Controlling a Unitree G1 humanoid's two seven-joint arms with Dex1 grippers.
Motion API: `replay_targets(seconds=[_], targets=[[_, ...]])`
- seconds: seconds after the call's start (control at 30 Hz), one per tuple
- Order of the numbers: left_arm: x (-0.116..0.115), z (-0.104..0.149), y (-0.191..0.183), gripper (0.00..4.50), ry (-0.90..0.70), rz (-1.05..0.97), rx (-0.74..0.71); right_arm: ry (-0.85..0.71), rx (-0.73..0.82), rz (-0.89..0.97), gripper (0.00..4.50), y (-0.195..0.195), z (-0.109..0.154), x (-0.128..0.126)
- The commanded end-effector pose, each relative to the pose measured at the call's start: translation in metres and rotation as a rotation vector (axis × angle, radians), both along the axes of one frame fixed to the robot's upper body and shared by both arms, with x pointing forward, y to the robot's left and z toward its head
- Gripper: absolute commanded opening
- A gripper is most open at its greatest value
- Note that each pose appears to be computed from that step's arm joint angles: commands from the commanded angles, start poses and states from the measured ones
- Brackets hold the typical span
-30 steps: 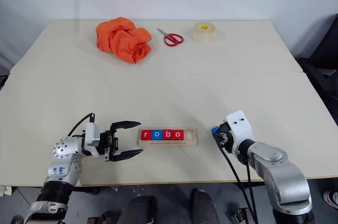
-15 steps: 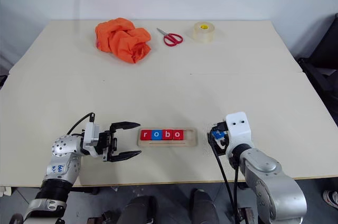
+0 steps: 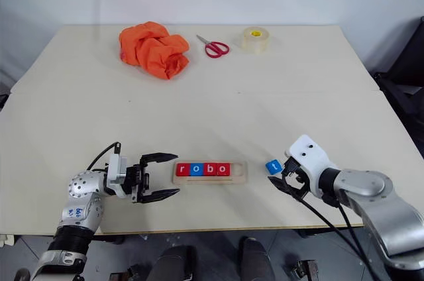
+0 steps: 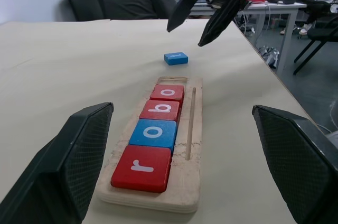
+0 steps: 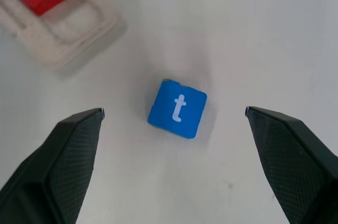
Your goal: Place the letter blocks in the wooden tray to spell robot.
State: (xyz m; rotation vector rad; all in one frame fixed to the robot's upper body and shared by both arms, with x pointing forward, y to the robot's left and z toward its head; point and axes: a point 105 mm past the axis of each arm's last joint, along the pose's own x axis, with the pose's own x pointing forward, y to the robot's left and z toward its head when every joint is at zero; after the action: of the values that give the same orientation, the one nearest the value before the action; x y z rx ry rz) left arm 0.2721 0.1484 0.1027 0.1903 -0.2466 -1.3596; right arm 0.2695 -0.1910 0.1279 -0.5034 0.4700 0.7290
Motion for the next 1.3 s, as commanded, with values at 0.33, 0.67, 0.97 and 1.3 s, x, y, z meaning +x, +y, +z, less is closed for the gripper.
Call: replay_targets(seconds=[0.33,0.67,0.97,1.3], targets=[[-0.018,0.004,0.013,4.5,-0.024,0.073,0.012,-0.018,-0.185,0.403,4.48,-0.015,-0.015,0.039],[-0.029,0.006,0.018,4.5,-0.023,0.117,0.02,0.016,-0.203,0.573,4.48,-0.01,-0.023,0.054],[-0.031,0.007,0.021,4.5,-0.029,0.136,0.026,0.034,-0.148,0.656,2.23,0.003,-0.022,0.05],[-0.027,0.005,0.018,4.5,-0.024,0.119,0.024,-0.021,0.002,0.53,1.46,0.017,0.01,0.044]])
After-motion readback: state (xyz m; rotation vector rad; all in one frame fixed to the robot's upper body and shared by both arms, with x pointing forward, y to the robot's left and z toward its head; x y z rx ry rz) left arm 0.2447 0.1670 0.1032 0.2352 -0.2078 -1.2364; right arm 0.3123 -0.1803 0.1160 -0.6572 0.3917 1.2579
